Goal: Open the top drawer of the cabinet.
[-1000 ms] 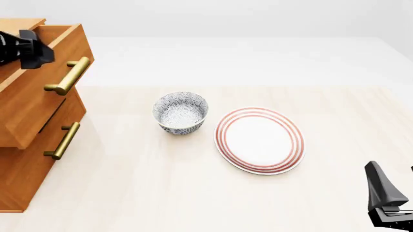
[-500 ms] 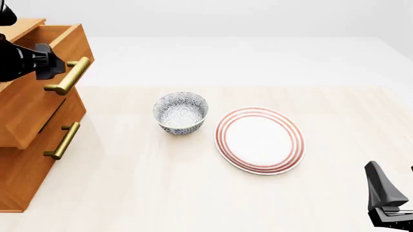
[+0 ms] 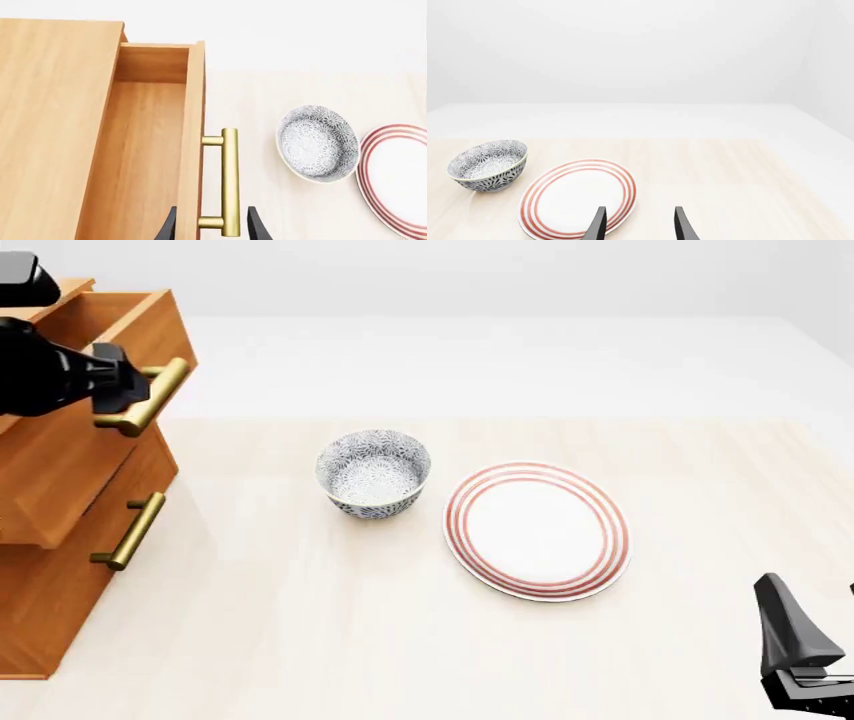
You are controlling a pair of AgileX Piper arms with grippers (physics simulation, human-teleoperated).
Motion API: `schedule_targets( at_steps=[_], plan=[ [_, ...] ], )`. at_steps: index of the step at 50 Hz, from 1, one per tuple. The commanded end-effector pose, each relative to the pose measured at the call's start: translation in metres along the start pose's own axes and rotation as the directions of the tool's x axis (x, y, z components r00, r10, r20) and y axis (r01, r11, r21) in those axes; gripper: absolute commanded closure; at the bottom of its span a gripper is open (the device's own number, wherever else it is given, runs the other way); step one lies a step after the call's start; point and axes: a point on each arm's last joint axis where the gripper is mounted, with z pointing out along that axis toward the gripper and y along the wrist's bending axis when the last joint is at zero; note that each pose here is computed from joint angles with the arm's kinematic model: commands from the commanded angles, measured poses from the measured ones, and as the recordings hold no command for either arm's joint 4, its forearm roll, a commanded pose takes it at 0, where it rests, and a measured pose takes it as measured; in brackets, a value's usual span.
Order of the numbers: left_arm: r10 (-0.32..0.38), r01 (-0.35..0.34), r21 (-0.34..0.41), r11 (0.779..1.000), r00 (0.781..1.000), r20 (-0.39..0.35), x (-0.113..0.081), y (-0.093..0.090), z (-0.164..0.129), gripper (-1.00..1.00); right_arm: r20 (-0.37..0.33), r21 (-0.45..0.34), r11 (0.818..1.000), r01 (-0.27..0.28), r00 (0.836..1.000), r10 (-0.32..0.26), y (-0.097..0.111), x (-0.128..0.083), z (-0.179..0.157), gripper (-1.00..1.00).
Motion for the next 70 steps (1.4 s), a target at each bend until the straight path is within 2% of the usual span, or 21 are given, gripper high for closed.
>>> schedule_targets(
  at_steps=[1, 26, 58, 70],
  plan=[
    [-0.001, 0.001, 0.018, 1.000, 1.000, -0.023, 0.001, -0.006, 0.007, -1.00, 0.000, 0.000, 1.000, 0.000, 1.000, 0.000, 0.000, 0.000, 0.000, -1.00],
    [0.032, -0.031, 0.057, 0.998, 0.999, -0.021, 0.001, -0.018, -0.002, -1.00, 0.000, 0.000, 1.000, 0.001, 1.000, -0.001, 0.000, 0.000, 0.000, -1.00],
    [0.071, -0.063, 0.159, 0.985, 0.997, -0.043, 0.004, -0.051, -0.001, -1.00, 0.000, 0.000, 1.000, 0.000, 1.000, 0.000, 0.000, 0.000, 0.000, -1.00],
    [0.088, -0.077, 0.176, 0.981, 0.995, -0.054, 0.008, -0.057, 0.001, -1.00, 0.000, 0.000, 1.000, 0.000, 1.000, 0.000, 0.000, 0.000, 0.000, -1.00]
  ],
)
